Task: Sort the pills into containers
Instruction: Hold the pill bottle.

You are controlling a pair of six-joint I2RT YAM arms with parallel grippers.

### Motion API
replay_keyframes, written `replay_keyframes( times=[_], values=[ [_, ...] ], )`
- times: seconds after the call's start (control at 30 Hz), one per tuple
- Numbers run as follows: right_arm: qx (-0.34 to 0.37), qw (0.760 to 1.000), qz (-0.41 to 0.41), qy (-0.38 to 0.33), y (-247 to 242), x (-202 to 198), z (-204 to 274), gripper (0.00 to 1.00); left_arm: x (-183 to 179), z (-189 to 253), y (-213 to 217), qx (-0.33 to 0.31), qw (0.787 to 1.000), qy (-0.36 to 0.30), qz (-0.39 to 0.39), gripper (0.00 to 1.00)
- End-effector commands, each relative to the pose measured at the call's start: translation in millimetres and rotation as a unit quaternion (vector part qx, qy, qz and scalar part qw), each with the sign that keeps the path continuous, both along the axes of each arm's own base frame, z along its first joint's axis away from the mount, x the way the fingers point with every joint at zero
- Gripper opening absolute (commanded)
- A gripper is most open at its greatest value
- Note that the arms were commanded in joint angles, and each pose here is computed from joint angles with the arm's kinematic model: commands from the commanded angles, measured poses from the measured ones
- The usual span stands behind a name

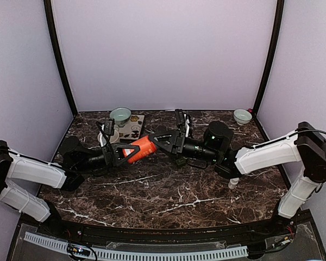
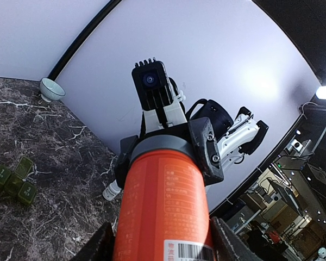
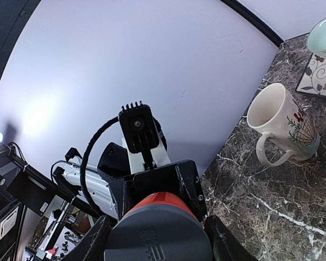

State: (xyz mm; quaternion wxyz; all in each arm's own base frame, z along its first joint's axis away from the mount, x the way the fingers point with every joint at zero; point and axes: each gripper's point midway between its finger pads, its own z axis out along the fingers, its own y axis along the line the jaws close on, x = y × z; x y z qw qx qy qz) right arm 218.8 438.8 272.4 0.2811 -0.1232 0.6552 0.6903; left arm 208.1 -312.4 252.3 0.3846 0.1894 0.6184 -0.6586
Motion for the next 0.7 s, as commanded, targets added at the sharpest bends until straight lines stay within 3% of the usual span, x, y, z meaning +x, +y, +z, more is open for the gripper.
replay_keyframes(
  times=[0.0, 0.2, 0.33, 0.67],
  values=[
    [0.023, 0.999, -0.010, -0.020, 3, 6, 18, 0.00, -16, 15, -1, -0.015, 0.999, -0.036, -0.031, 0.34],
    [0.003, 0.999, 0.002, -0.032, 5, 2, 18, 0.01, -17, 21, -1, -0.010, 0.997, -0.054, -0.048, 0.23],
    [-0.010, 0.999, 0.012, -0.047, 6, -2, 22, 0.22, -20, 22, -2, 0.013, 0.995, -0.067, -0.071, 0.21],
    [-0.045, 0.996, 0.024, -0.070, -5, -9, 27, 0.42, -19, 26, -5, 0.061, 0.988, -0.092, -0.111, 0.16]
  ],
)
